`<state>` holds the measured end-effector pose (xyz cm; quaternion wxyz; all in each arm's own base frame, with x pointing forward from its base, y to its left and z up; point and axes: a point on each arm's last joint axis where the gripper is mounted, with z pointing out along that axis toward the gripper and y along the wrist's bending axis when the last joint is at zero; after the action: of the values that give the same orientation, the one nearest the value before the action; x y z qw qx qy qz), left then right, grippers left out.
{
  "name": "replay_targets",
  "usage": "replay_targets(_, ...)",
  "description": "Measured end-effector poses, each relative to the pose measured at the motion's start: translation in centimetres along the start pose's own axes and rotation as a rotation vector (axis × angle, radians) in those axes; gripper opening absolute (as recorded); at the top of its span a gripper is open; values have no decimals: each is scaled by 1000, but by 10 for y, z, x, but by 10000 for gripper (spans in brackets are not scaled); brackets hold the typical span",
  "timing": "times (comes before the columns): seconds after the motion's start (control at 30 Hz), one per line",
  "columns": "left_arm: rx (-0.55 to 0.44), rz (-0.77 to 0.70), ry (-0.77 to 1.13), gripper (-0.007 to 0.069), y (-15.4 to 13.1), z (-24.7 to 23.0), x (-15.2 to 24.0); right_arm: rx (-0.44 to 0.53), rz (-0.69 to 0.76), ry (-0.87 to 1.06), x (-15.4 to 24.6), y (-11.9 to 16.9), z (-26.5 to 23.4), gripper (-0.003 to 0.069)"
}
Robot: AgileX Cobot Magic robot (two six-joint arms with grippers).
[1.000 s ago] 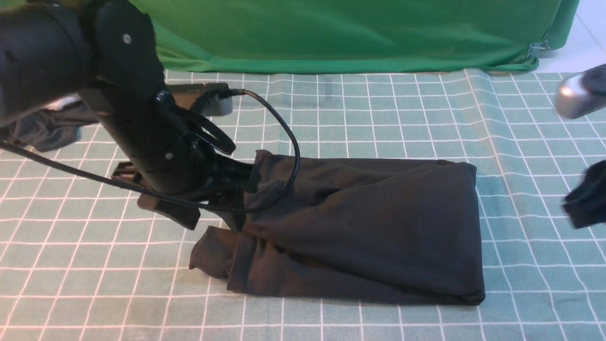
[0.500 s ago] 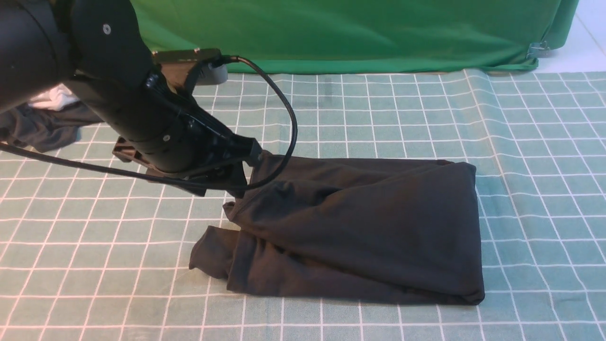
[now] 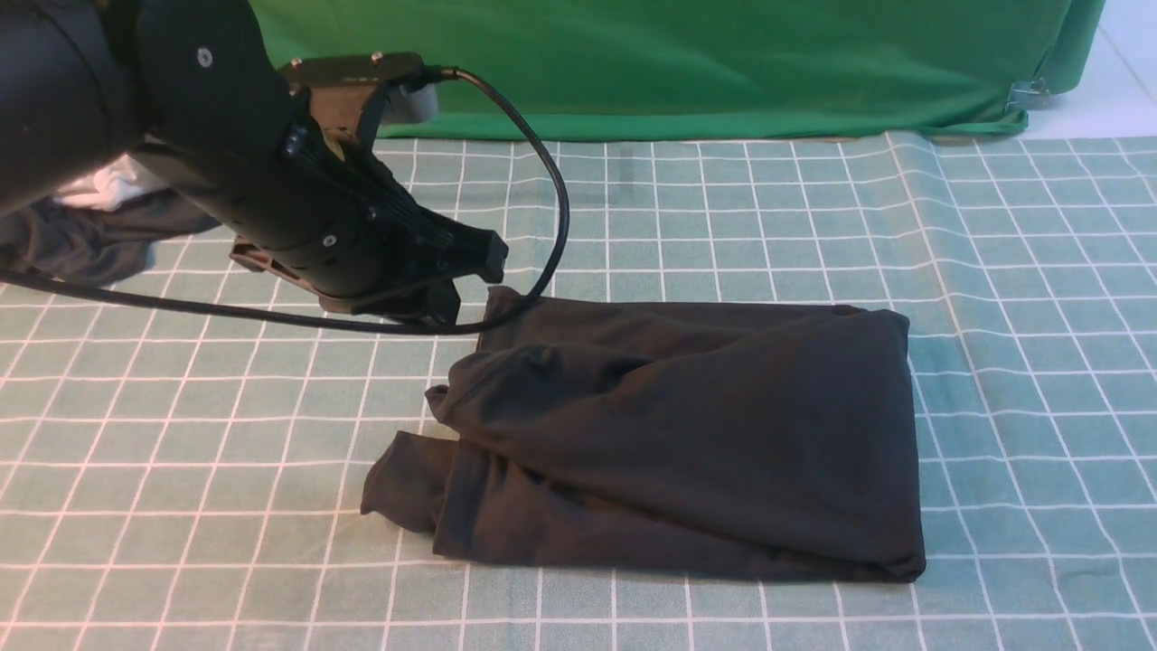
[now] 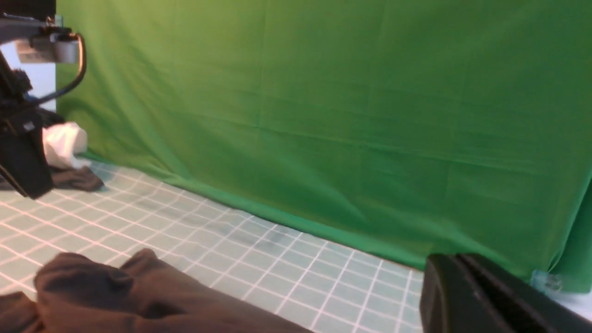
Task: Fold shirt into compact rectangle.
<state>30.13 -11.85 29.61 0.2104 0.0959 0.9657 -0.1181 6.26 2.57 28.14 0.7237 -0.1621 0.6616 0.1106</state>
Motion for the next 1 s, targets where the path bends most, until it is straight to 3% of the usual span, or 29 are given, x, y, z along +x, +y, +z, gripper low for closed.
replay_targets(0.67, -55, 81, -113, 14, 5, -1, -10, 0, 44, 25, 4, 0, 0, 59)
replay_targets(0.77, -51, 78, -120, 14, 4, -1, -11, -2, 44, 55, 15, 1, 1, 67)
replay_targets(1.0, -49, 76, -119, 14, 4, -1, -11, 41, 45, 279, 79, 3, -9, 95)
